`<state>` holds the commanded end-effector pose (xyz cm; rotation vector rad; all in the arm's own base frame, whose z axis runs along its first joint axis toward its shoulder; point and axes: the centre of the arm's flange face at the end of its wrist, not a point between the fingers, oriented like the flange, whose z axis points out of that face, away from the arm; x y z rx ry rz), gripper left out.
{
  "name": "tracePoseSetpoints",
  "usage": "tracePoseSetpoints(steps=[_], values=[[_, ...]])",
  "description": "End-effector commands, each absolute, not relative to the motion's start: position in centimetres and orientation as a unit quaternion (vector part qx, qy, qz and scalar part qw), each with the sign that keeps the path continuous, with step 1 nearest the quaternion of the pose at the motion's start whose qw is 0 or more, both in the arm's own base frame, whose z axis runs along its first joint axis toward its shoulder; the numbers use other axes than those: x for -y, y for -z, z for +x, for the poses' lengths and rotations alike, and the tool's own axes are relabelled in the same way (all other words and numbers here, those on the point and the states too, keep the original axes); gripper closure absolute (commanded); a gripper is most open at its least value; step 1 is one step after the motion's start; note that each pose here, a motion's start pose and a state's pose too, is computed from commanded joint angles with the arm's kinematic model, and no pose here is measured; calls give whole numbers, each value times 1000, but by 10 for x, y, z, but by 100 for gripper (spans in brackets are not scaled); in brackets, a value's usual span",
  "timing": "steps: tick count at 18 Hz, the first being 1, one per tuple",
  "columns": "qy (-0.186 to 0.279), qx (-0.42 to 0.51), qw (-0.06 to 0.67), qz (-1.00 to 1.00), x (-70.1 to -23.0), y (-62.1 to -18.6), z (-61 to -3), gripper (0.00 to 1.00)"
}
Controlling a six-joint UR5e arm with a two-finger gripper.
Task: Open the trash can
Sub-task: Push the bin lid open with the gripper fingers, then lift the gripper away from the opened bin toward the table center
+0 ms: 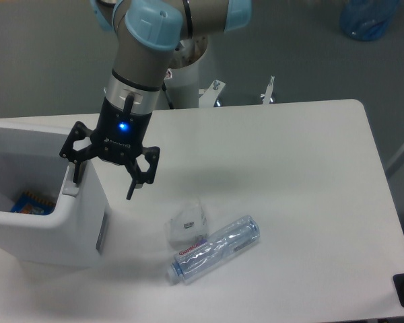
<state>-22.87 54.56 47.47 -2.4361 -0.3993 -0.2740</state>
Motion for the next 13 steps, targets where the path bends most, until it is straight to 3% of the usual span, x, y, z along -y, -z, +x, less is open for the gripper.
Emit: tracePoseSetpoints(steps=[5, 9, 13], values=[[79, 176, 350, -917, -535, -505, -274, 0], [65, 192, 349, -915, -533, -495, -322, 0], [23, 145, 352, -924, -518, -487, -370, 0]])
